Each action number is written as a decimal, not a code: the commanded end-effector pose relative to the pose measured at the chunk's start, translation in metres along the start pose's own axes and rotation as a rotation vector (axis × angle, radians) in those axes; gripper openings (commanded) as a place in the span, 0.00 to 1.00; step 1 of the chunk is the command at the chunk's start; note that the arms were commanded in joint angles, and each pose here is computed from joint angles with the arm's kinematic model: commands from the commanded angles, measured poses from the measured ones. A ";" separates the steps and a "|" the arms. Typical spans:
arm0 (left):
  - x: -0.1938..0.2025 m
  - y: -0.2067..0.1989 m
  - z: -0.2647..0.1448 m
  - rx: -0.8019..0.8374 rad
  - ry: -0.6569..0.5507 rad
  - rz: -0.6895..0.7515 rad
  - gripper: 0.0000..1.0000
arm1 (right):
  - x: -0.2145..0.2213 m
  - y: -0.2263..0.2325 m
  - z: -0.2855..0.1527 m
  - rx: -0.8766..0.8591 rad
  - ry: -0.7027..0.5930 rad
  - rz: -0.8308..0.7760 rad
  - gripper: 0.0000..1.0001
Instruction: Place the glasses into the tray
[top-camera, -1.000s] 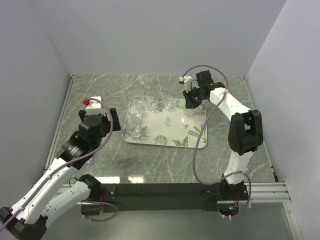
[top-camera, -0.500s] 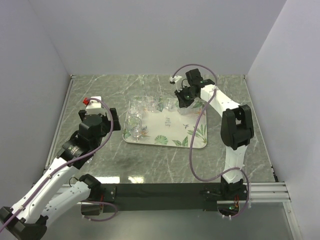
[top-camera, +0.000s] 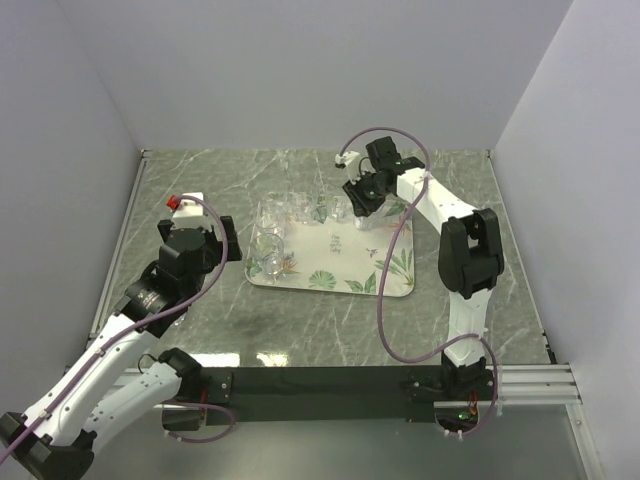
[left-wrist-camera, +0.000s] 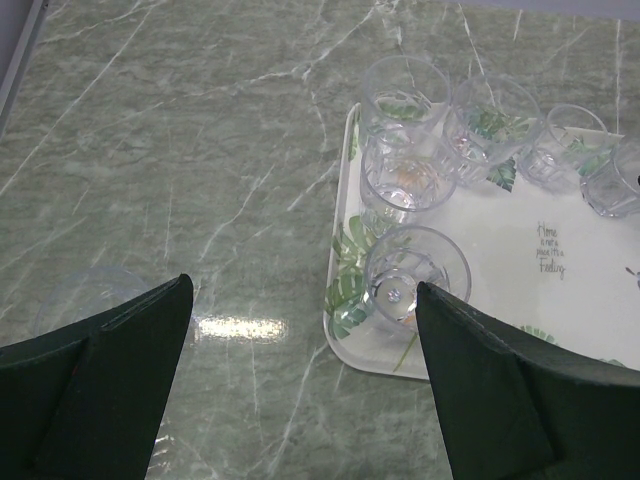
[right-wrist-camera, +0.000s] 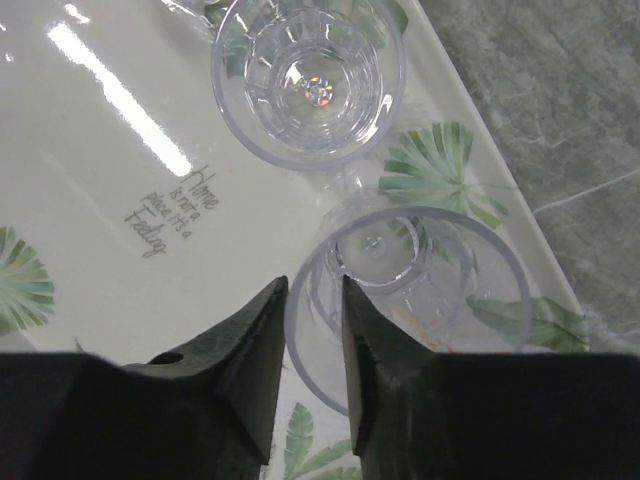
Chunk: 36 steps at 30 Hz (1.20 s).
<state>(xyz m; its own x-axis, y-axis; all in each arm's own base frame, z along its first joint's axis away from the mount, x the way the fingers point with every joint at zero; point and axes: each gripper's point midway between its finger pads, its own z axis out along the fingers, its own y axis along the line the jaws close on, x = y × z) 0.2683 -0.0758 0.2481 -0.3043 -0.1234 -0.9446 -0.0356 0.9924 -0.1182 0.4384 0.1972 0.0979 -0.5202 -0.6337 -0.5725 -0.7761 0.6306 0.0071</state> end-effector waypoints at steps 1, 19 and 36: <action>-0.008 0.001 0.001 -0.006 -0.035 -0.016 0.99 | -0.031 -0.005 -0.023 0.048 -0.081 -0.033 0.39; -0.006 0.007 0.004 -0.044 -0.045 -0.021 0.99 | -0.050 0.045 -0.153 0.089 -0.347 -0.102 0.53; -0.019 0.004 -0.010 -0.023 -0.038 -0.098 0.99 | 0.050 0.098 -0.227 0.108 -0.599 -0.056 0.65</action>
<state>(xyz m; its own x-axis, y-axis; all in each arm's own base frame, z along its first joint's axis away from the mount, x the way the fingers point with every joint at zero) 0.2677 -0.0675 0.2388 -0.3119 -0.1364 -0.9403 -0.0888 0.9895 -0.1141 0.2593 0.1256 0.2555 -0.1942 -0.3793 -0.9047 -0.7320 0.6700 -0.1238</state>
